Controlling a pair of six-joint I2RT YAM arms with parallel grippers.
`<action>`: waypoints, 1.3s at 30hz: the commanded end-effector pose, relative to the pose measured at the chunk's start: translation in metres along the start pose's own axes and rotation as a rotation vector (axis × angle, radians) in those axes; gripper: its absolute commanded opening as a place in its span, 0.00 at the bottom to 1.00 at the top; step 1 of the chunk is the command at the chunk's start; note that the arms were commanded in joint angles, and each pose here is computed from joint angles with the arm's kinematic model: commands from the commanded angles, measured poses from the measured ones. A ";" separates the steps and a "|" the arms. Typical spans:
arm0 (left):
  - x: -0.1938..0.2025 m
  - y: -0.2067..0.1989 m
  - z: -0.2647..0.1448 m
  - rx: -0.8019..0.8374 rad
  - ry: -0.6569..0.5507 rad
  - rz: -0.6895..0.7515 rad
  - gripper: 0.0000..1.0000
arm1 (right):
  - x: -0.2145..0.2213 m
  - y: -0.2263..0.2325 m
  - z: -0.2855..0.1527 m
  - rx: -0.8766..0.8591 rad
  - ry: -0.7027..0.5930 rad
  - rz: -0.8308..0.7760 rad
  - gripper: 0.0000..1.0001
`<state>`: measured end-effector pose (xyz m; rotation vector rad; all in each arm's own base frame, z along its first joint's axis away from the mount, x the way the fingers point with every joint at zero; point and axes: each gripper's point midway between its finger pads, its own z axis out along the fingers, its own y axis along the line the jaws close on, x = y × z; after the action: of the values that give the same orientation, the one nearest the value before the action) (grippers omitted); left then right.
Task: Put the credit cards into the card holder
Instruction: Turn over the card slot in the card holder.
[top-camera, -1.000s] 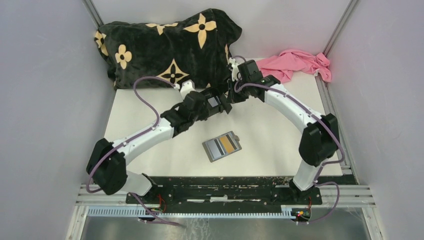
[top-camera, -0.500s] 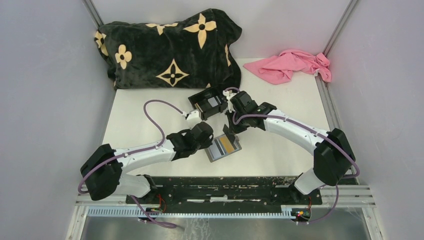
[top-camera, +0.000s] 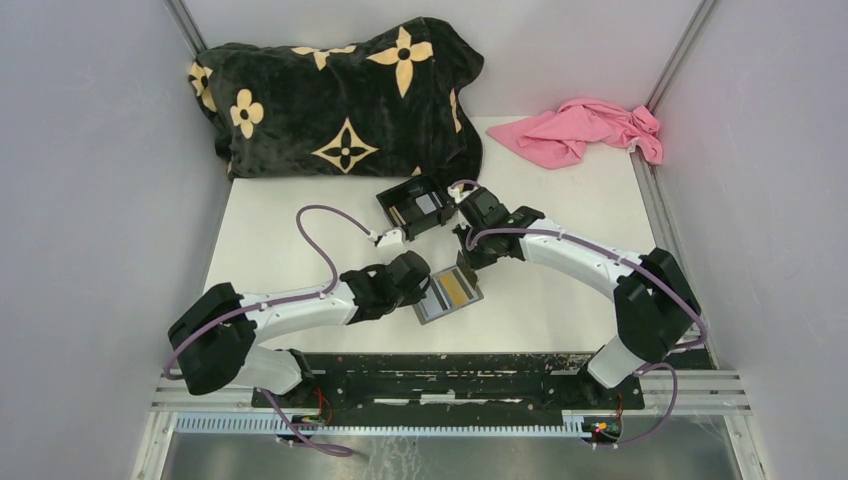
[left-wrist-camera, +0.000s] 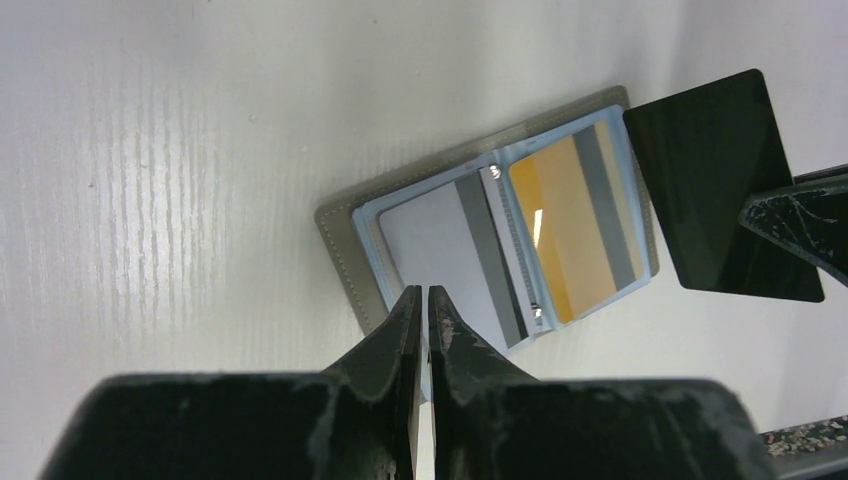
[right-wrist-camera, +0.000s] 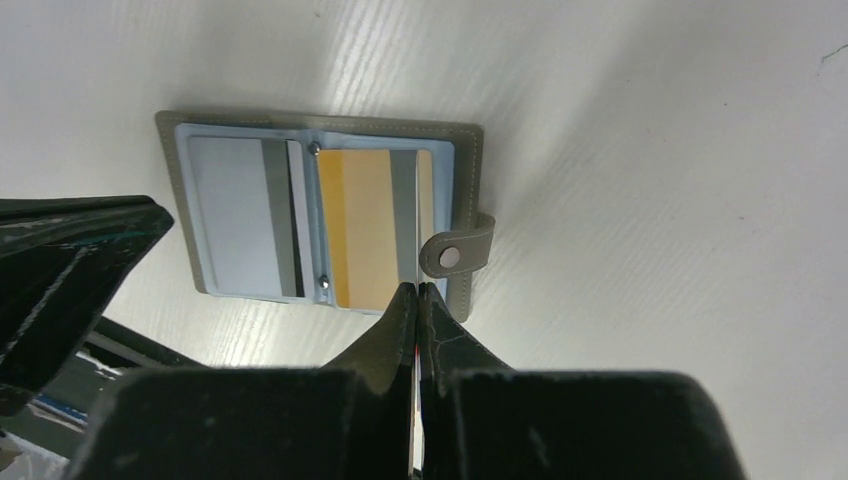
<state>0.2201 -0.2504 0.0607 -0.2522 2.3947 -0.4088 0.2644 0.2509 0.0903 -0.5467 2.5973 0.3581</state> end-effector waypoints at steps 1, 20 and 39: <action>0.009 0.002 0.004 -0.004 0.012 -0.052 0.11 | -0.011 -0.006 0.003 0.048 -0.017 -0.019 0.01; 0.029 0.015 0.013 -0.036 0.069 -0.018 0.11 | -0.006 -0.013 0.010 0.086 0.010 -0.022 0.01; 0.033 0.018 0.013 -0.041 0.078 -0.027 0.10 | -0.003 -0.002 0.000 0.009 -0.018 0.011 0.01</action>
<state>0.2006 -0.2395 0.0234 -0.2413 2.5018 -0.3476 0.2652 0.2450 0.0717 -0.5572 2.6444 0.2885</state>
